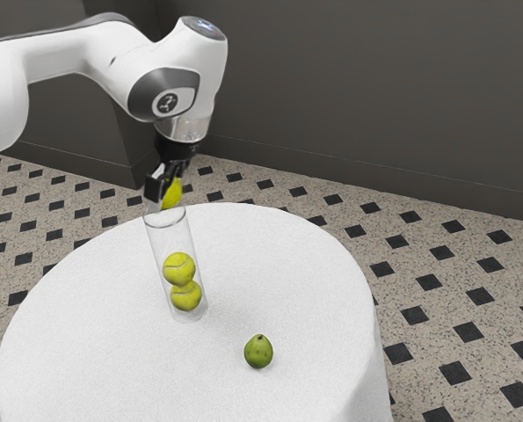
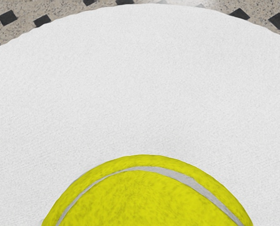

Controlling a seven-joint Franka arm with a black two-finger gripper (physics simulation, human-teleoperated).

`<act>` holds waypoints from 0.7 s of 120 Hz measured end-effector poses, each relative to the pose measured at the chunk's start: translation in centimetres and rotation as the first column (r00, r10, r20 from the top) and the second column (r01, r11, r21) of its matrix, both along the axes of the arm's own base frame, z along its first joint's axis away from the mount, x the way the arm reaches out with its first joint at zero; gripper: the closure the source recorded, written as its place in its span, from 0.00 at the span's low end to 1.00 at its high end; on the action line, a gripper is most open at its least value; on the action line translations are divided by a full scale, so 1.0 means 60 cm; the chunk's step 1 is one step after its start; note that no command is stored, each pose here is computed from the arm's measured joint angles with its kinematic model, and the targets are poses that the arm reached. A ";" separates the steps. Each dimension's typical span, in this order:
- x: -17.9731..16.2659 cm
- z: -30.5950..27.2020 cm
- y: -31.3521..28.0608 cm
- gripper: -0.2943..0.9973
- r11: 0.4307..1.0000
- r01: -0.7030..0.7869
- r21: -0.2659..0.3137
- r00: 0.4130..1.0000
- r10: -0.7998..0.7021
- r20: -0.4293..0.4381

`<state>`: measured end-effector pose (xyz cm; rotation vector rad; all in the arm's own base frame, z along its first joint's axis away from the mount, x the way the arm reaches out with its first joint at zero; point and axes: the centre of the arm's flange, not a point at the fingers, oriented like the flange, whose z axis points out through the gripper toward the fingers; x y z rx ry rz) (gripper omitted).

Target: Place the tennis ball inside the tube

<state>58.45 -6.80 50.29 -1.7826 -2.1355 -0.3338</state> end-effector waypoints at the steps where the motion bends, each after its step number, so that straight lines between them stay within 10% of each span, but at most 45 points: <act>1: 0.000 -0.001 0.000 0.47 1.000 0.000 0.000 1.000 0.000 -0.001; 84: -0.004 -0.009 0.004 0.26 1.000 0.023 -0.016 1.000 -0.023 -0.005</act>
